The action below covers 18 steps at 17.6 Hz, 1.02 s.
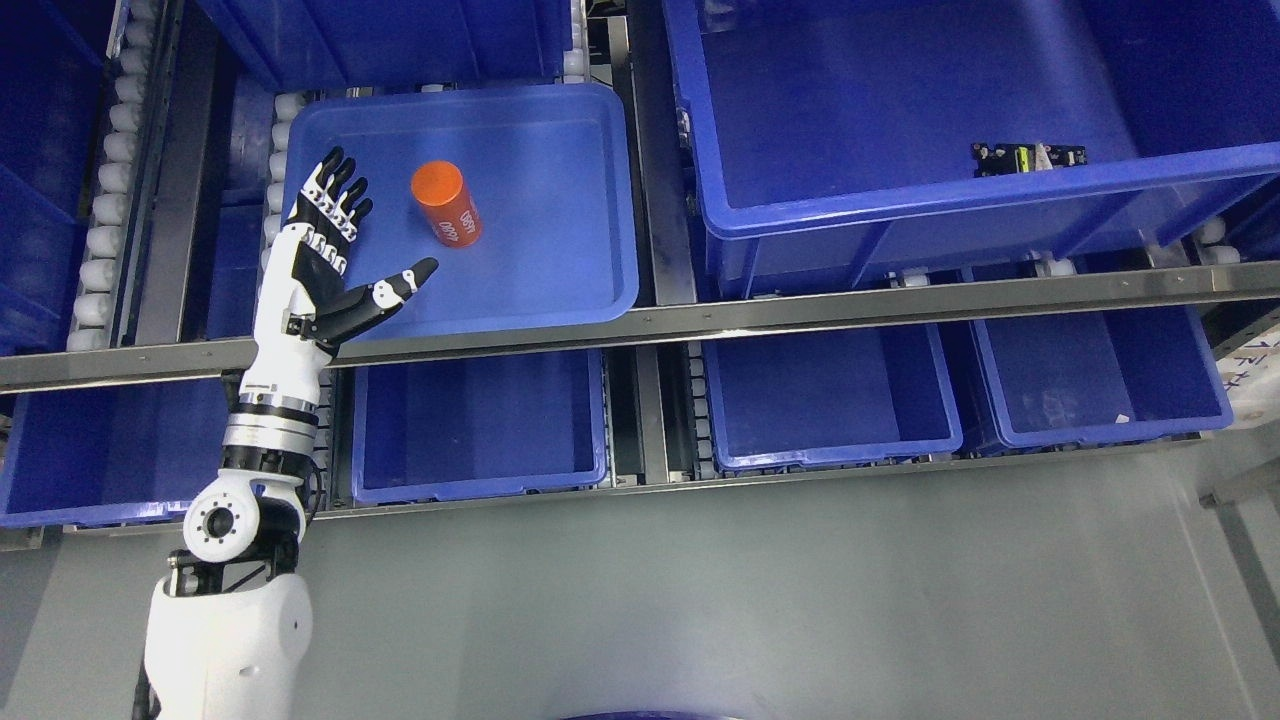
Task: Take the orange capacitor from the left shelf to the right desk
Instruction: 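Reach the left hand toward the orange capacitor in the blue bin, then close the left hand around the orange capacitor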
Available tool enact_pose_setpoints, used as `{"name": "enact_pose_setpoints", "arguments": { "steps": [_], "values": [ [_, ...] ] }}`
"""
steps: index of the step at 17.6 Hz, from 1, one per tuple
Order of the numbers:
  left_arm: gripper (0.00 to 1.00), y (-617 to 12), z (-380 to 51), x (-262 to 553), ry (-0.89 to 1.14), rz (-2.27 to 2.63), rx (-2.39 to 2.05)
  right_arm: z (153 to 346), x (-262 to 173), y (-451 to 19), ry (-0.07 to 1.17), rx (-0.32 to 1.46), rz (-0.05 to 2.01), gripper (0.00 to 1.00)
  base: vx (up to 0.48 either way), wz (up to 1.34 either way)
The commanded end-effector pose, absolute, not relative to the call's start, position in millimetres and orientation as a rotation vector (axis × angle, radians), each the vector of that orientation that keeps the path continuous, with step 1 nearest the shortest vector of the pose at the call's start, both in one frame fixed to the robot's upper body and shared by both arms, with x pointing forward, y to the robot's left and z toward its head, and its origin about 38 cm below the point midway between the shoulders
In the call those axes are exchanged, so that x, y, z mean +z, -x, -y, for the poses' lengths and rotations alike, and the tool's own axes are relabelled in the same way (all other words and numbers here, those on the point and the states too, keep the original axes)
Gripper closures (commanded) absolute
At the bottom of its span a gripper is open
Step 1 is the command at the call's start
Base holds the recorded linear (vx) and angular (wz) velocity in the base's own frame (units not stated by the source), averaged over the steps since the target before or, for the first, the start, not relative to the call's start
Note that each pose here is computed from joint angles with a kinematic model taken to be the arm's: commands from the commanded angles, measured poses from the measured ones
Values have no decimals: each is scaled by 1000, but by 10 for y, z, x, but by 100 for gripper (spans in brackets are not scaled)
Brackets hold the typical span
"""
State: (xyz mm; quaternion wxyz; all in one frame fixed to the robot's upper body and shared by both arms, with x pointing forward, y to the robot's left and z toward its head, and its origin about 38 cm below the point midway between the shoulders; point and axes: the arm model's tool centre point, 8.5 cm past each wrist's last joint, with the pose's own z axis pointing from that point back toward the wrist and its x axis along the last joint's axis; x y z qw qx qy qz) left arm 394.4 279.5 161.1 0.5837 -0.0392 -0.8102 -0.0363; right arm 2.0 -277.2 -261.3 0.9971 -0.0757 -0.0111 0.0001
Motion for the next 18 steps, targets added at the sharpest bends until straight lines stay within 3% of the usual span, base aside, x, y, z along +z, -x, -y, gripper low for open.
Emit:
{"name": "enact_pose_setpoints", "arguments": {
  "steps": [1, 10, 18],
  "values": [
    [0, -4385, -2777, 1791, 64, 1861, -149, 2885, -2604, 65, 170, -15, 18, 0, 0, 0],
    [0, -4763, -2455, 1531, 75, 1734, -295, 2884, -2604, 65, 170, -13, 18, 0, 0, -1],
    [0, -4790, -2523, 1265, 46, 1658, -309, 2883, -2604, 65, 168, -13, 18, 0, 0, 0]
  ]
}}
